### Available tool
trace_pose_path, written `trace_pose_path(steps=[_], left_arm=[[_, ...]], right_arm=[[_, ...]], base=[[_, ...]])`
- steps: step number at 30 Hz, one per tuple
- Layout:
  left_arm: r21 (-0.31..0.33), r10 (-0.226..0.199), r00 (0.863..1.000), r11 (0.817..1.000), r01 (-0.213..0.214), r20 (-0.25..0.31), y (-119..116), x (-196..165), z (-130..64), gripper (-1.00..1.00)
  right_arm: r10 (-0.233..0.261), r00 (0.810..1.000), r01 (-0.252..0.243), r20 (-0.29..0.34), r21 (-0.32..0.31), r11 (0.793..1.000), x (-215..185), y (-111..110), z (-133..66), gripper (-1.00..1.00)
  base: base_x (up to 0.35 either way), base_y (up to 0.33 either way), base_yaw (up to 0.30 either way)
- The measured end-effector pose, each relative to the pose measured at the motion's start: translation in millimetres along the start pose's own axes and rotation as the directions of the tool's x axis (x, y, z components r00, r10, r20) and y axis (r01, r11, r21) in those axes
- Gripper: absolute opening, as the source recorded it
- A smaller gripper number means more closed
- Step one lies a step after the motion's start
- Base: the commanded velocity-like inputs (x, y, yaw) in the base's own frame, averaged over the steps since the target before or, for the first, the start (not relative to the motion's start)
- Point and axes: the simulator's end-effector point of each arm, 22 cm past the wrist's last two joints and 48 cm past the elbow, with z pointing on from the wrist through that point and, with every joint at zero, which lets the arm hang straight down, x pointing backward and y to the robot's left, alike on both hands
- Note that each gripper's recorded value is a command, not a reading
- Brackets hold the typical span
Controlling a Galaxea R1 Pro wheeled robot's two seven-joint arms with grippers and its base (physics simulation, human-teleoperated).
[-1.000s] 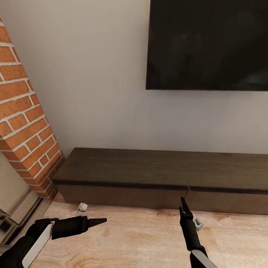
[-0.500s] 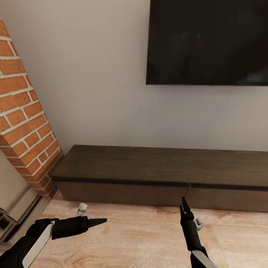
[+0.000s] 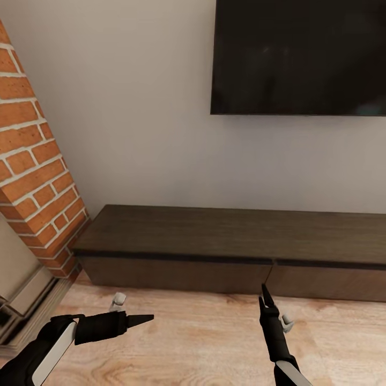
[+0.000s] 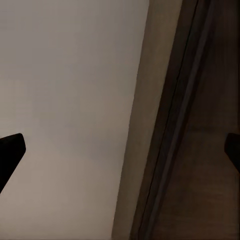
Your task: Place each of the two pumpkins and all three candles from the living room inside a cabinet in the living room (use any cabinet), then make sure every cabinet is closed, and position the cauldron so it is next to a table in the living room.
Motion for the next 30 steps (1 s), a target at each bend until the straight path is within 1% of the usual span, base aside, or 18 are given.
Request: trace_pose_path(steps=[4, 7, 10, 12, 15, 30], left_arm=[[0.007, 0.003, 1.0, 1.0, -0.003, 0.001, 5, 4, 2.3, 1.0], [0.017, 0.005, 1.0, 1.0, -0.005, 0.002, 7, 8, 3.3, 1.0], [0.054, 0.006, 1.0, 0.999, -0.006, 0.0, 4, 12, 3.3, 1.0], [0.077, 0.007, 1.0, 0.997, -0.007, -0.003, 3, 15, 3.5, 1.0], [0.092, 0.006, 1.0, 0.996, -0.006, -0.005, 5, 20, 4.7, 1.0], [0.099, 0.005, 1.0, 0.995, -0.004, -0.013, 31, 44, 12.8, 1.0]], right_arm=[[0.0, 1.0, 0.0, -0.001, -0.01, 1.0, 1, -6, -1.5, 1.0], [0.001, 1.0, -0.001, -0.002, -0.05, 0.999, 1, -4, -3.1, 1.0], [0.002, 1.0, -0.002, -0.002, -0.068, 0.998, 2, -6, -5.2, 1.0], [0.002, 1.0, -0.002, -0.002, -0.071, 0.997, 2, -10, -6.5, 1.0], [0.002, 1.0, -0.002, -0.002, -0.071, 0.997, 3, -17, -8.3, 1.0], [0.005, 1.0, -0.005, 0.0, -0.063, 0.998, 6, -52, -17.9, 1.0]], base=[[0.0, 0.0, 0.0], [0.0, 0.0, 0.0], [0.0, 0.0, 0.0], [0.0, 0.0, 0.0], [0.0, 0.0, 0.0], [0.0, 0.0, 0.0]])
